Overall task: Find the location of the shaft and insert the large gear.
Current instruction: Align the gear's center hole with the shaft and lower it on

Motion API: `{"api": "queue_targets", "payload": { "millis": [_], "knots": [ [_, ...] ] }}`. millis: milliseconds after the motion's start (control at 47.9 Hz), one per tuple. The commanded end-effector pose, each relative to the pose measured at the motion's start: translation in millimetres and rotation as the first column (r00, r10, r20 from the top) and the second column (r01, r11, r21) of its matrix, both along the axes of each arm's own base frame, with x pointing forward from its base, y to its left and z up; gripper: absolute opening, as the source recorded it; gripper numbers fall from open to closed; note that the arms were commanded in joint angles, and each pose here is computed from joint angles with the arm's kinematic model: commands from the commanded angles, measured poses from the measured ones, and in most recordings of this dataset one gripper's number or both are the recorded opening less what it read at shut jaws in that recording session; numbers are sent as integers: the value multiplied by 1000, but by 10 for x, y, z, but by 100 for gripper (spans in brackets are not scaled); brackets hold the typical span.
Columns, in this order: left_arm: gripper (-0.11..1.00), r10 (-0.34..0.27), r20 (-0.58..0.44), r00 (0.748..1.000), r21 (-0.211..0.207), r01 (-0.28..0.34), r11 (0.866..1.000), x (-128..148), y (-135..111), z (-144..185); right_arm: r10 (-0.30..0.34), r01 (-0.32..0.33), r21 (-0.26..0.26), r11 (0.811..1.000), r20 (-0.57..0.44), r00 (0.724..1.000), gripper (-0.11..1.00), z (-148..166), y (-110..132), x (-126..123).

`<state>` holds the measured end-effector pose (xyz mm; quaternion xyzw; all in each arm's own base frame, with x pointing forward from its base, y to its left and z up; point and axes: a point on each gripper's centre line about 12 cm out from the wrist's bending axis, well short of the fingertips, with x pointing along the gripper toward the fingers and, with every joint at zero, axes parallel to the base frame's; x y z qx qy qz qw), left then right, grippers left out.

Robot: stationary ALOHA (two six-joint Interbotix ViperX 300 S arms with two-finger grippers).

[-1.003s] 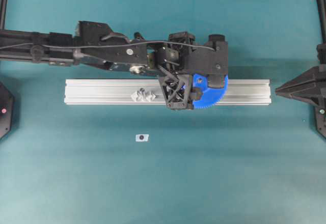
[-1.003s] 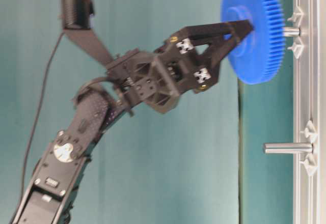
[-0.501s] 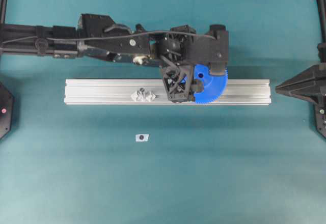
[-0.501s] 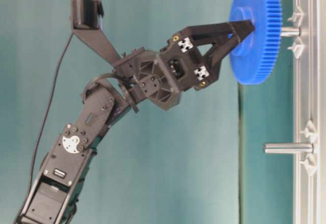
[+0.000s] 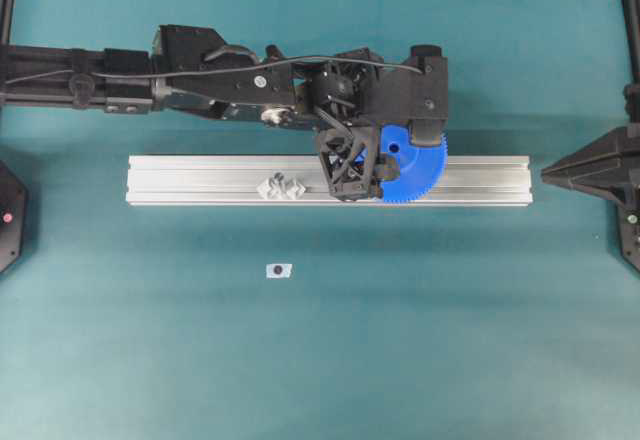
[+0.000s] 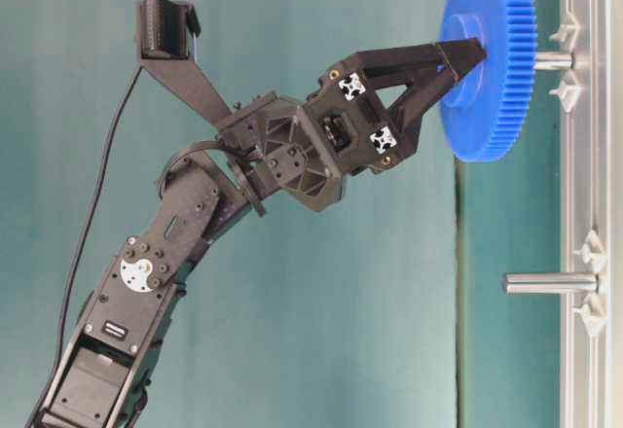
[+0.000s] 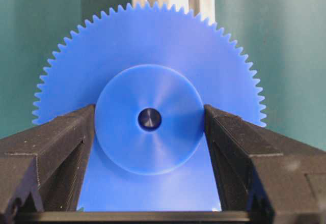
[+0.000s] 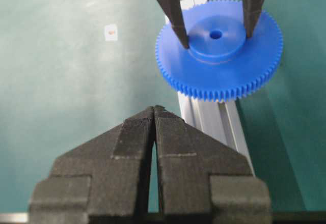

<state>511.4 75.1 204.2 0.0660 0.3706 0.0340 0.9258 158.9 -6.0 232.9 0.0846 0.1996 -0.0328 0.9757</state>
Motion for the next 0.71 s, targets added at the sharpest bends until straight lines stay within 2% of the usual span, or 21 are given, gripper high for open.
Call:
{"api": "queue_targets", "payload": {
  "millis": [0, 564, 689],
  "knots": [
    [72, 15, 47, 999, 9, -15, 1000, 13, 84, 199, -5, 5, 8, 1000, 13, 1000, 6, 52, -4, 18],
    [72, 16, 41, 999, 6, -16, 1000, 25, 86, 159, -6, 6, 9, 1000, 14, 1000, 6, 53, -4, 19],
    [91, 19, 43, 999, 2, -19, 1000, 28, 78, 160, -6, 6, 9, 1000, 19, 1000, 6, 58, -4, 21]
  ]
}}
